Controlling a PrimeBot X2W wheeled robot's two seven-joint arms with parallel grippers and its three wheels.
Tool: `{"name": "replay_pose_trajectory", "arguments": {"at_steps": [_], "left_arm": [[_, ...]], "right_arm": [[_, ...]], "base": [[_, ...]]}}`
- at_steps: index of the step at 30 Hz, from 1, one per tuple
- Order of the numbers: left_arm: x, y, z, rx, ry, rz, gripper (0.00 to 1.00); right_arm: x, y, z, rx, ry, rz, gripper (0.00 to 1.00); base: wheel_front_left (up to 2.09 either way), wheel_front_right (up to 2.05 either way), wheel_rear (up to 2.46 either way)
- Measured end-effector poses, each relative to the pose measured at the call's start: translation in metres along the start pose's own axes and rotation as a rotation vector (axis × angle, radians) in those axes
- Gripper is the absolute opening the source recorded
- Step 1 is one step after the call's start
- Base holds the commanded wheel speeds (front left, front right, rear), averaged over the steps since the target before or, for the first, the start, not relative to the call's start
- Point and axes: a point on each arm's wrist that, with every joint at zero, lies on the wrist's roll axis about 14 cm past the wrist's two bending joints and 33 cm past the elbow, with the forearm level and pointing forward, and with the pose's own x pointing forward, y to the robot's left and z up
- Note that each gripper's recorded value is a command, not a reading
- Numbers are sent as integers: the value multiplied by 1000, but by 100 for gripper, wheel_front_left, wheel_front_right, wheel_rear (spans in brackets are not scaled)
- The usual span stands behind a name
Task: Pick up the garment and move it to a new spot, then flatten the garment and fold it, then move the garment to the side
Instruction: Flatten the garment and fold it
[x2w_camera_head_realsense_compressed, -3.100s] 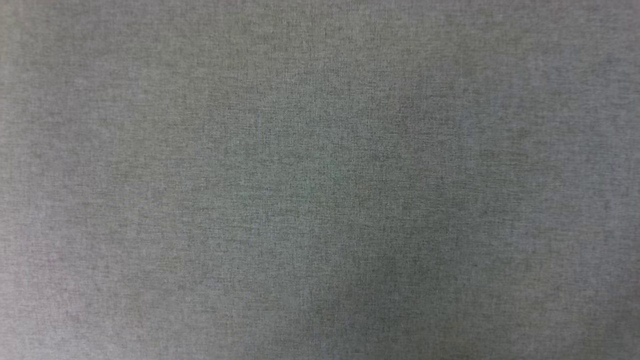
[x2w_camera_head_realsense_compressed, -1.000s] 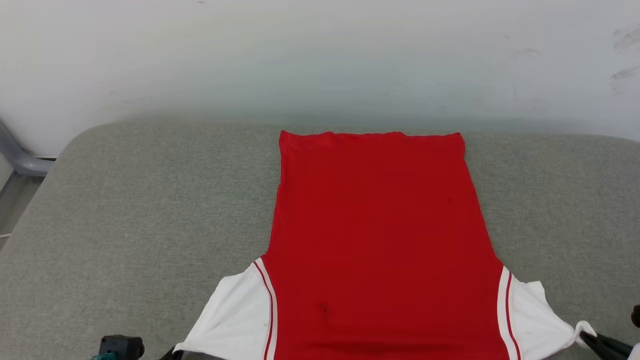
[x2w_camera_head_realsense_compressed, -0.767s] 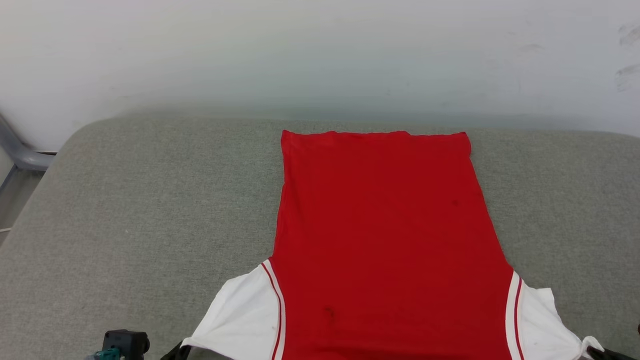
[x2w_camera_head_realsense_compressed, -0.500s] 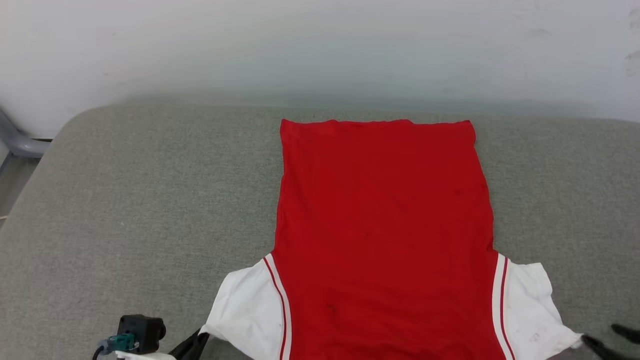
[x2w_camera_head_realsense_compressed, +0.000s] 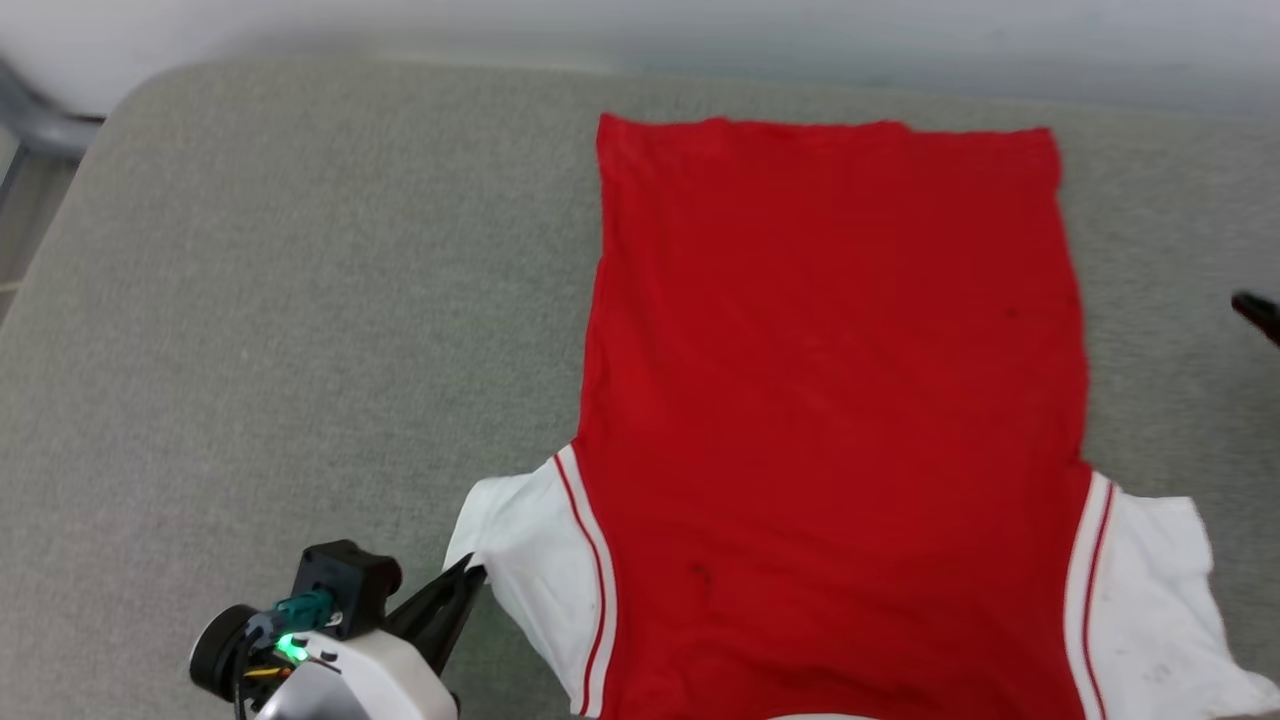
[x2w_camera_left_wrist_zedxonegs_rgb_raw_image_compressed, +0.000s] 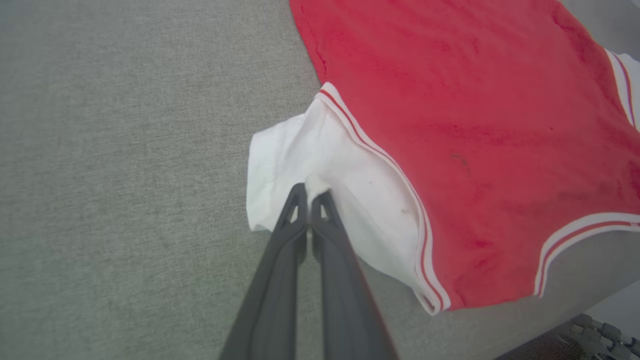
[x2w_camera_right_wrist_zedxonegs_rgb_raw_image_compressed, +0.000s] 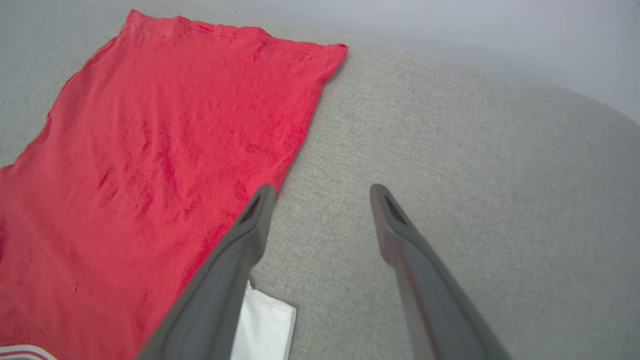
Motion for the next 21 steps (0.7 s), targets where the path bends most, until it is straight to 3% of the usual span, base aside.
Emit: {"name": "replay_pose_trajectory", "arguments": {"at_steps": [3,7,14,21], "left_arm": [[6,-2,-5,-11,32,-6,0],[15,-3,-9,-23,57,-8,0],[22,2,-13,-45,76,20,0],[22,13,-21,-69,99,77,0]], "right_arm": [[36,9,10,10,97,28,100],[78,1,17,-4,262,-16,100],[147,0,45,8,382,-93,100],[200,9,23,33,509,-135,100]], "base": [[0,0,0],[0,0,0],[0,0,0],[0,0,0]]}}
